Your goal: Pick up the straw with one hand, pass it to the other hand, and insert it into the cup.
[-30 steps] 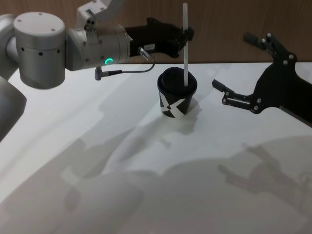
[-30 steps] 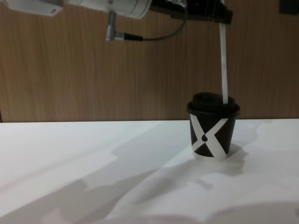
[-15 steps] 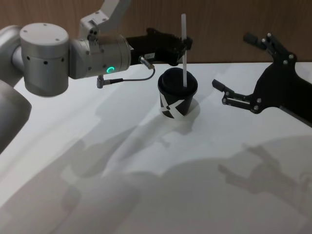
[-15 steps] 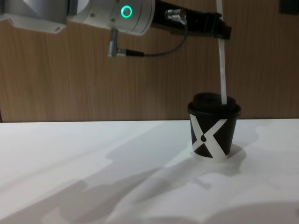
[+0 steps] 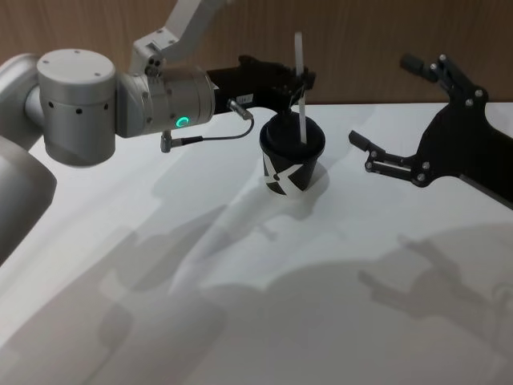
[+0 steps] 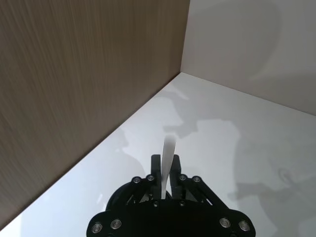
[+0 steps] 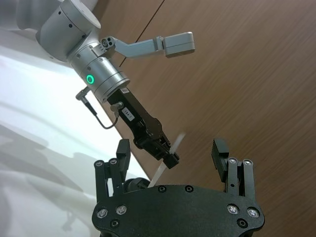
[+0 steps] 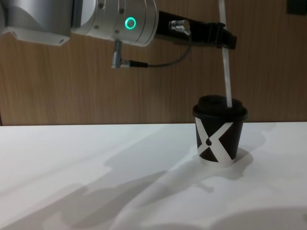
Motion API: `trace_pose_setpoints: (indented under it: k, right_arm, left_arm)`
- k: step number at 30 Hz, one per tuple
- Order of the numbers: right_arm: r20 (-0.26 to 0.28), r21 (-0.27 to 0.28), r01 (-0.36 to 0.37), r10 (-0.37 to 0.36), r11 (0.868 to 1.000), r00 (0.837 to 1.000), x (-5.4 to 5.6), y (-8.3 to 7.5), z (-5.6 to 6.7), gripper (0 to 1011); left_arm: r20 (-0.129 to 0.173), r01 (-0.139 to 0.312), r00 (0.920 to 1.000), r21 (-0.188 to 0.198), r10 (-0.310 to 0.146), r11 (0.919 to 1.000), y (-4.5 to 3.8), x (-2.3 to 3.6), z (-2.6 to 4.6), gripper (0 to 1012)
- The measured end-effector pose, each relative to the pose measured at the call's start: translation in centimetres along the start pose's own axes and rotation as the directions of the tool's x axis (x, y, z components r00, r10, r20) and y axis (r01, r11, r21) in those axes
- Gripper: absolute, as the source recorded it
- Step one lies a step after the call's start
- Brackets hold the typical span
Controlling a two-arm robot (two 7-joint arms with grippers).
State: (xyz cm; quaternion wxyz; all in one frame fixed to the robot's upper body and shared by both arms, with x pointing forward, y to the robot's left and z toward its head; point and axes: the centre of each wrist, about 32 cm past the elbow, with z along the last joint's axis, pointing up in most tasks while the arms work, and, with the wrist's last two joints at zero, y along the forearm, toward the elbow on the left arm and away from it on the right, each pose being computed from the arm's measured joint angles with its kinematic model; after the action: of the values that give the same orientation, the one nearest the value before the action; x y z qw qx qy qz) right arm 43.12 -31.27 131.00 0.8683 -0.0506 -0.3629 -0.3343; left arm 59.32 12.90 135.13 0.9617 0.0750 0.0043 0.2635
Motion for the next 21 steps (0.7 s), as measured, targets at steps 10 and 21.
trace_pose_setpoints:
  k: [10, 21]
  right_arm:
    - [0.000, 0.000, 0.000, 0.000, 1.000, 1.000, 0.00, 0.00, 0.00, 1001]
    - [0.000, 0.000, 0.000, 0.000, 1.000, 1.000, 0.00, 0.00, 0.00, 1001]
  left_arm:
    - [-0.009, -0.002, 1.0000, 0.000, 0.002, 1.0000, -0.09, 0.07, -0.29, 389]
    - [-0.012, -0.003, 0.9999, 0.000, 0.003, 1.0000, -0.13, 0.11, -0.39, 734]
